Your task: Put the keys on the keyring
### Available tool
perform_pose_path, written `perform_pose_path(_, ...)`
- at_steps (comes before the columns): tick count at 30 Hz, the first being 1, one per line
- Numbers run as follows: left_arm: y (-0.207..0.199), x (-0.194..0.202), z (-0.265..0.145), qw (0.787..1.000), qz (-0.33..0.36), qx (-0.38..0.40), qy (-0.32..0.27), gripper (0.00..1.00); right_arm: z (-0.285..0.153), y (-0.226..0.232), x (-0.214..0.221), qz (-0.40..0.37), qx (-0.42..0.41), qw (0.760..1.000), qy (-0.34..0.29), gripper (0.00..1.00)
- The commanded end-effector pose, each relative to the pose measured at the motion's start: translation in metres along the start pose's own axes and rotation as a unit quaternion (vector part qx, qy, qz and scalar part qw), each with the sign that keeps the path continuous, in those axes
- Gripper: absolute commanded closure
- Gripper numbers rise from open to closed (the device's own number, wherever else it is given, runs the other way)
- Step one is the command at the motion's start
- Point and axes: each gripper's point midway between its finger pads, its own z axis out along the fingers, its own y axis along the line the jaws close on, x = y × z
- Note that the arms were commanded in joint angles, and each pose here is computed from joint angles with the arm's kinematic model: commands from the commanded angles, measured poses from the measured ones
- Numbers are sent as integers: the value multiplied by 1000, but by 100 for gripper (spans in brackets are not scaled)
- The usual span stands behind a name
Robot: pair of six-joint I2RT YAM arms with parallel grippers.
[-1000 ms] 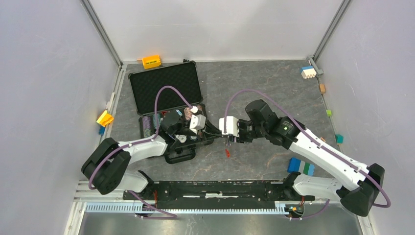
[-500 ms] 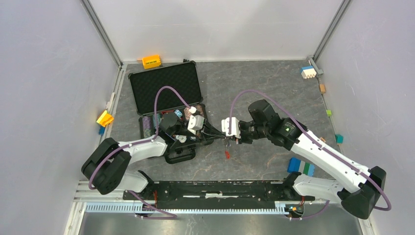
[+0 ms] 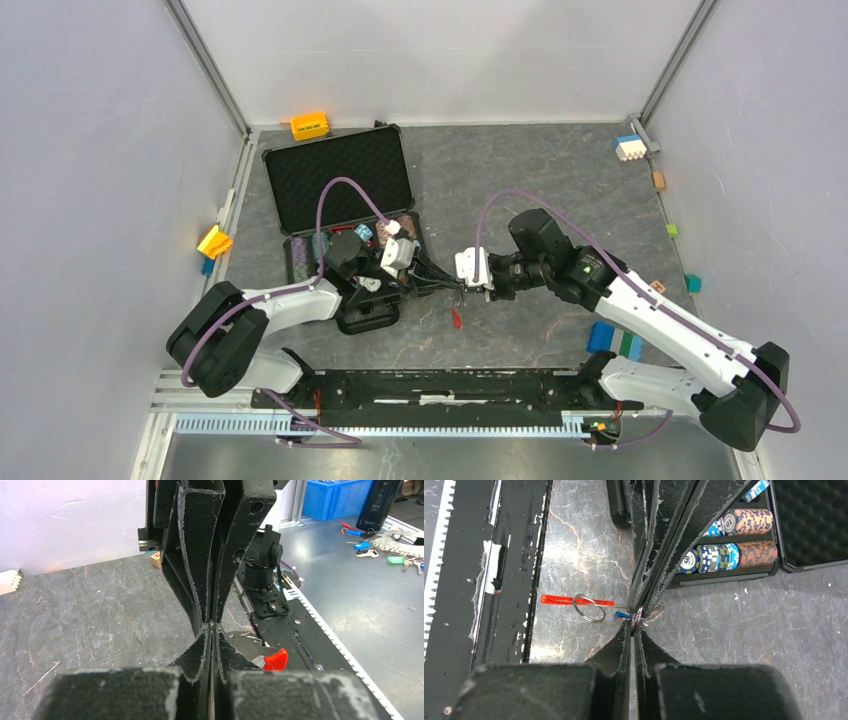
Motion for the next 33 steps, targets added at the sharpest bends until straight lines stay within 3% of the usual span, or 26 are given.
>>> perform_pose_path(1, -8, -24, 3, 999, 37, 21, -28, 98, 1, 0, -6, -18, 2, 999, -26, 92)
perform_pose_path(7, -12, -29, 2, 998, 39, 30, -32, 98, 4, -3, -6, -31, 17, 999, -38, 82)
perform_pose_path(16, -16, -31, 1, 998, 38, 34, -33, 98, 0, -5, -8, -47, 36, 997, -51, 78)
perform_pose_path(26, -13, -39, 3, 998, 43, 26, -41, 98, -23, -3, -27, -73, 58, 993, -78, 57)
perform_pose_path(33, -11, -39, 3, 998, 40, 22, -43, 98, -16, -1, -35, -63, 34, 993, -96, 58)
